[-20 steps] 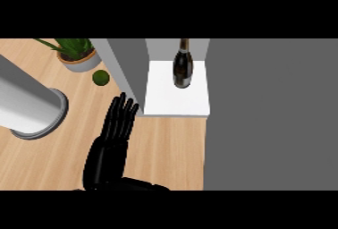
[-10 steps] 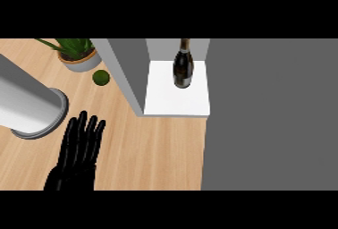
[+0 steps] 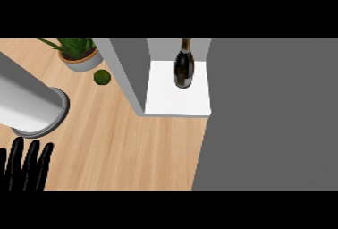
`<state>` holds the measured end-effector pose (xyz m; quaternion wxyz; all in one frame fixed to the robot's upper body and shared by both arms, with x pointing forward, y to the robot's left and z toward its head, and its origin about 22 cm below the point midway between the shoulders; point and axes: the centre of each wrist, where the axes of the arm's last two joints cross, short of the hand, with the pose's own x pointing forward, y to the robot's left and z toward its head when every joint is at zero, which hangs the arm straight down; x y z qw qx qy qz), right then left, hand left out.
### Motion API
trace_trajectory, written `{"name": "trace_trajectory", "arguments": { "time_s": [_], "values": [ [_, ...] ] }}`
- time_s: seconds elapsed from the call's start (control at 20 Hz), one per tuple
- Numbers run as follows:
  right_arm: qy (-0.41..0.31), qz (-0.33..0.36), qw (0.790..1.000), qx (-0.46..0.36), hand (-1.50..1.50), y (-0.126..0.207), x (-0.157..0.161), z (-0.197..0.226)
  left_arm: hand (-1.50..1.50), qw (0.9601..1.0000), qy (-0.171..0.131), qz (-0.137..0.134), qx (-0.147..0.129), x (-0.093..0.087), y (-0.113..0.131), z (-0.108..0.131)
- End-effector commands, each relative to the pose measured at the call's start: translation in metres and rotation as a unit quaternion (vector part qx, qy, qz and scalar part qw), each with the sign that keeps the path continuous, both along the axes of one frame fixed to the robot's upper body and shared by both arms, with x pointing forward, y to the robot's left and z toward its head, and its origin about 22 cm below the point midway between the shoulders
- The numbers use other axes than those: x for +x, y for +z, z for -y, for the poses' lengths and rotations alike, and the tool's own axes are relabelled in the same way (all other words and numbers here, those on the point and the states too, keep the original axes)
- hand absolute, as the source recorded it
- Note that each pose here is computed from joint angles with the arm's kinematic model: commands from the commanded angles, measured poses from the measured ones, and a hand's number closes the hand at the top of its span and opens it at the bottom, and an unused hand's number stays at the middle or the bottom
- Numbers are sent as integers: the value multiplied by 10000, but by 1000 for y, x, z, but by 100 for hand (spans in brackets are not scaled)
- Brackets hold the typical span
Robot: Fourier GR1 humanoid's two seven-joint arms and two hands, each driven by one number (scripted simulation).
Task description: Pick up the wine, place it into the cabinet and close the cabinet
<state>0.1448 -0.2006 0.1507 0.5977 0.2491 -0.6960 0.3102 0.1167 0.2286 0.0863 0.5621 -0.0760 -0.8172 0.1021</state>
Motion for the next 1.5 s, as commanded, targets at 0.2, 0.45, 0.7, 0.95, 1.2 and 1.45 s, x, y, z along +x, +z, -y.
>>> {"name": "trace_trajectory", "arguments": {
  "time_s": [0.2,0.45,0.7,0.95,1.2,1.45],
  "values": [
    [136,338,9991,224,150,36,-28,-43,-150,9999,97,55,2,-26,4,-39],
    [161,682,9975,43,150,35,-16,-84,-150,9997,88,86,193,-28,11,-78],
    [15,1047,9939,-336,150,43,4,-123,-150,9997,-5,186,126,-32,20,-90],
    [-398,963,9943,-221,150,47,24,-154,-150,9998,-137,149,86,-28,35,-110],
    [-658,1087,9912,-371,150,60,69,-177,-150,9998,-211,46,35,-29,31,-126],
    [-979,1116,9885,-305,150,68,111,-187,-150,9997,-242,62,10,-43,34,-118]
  ]
}}
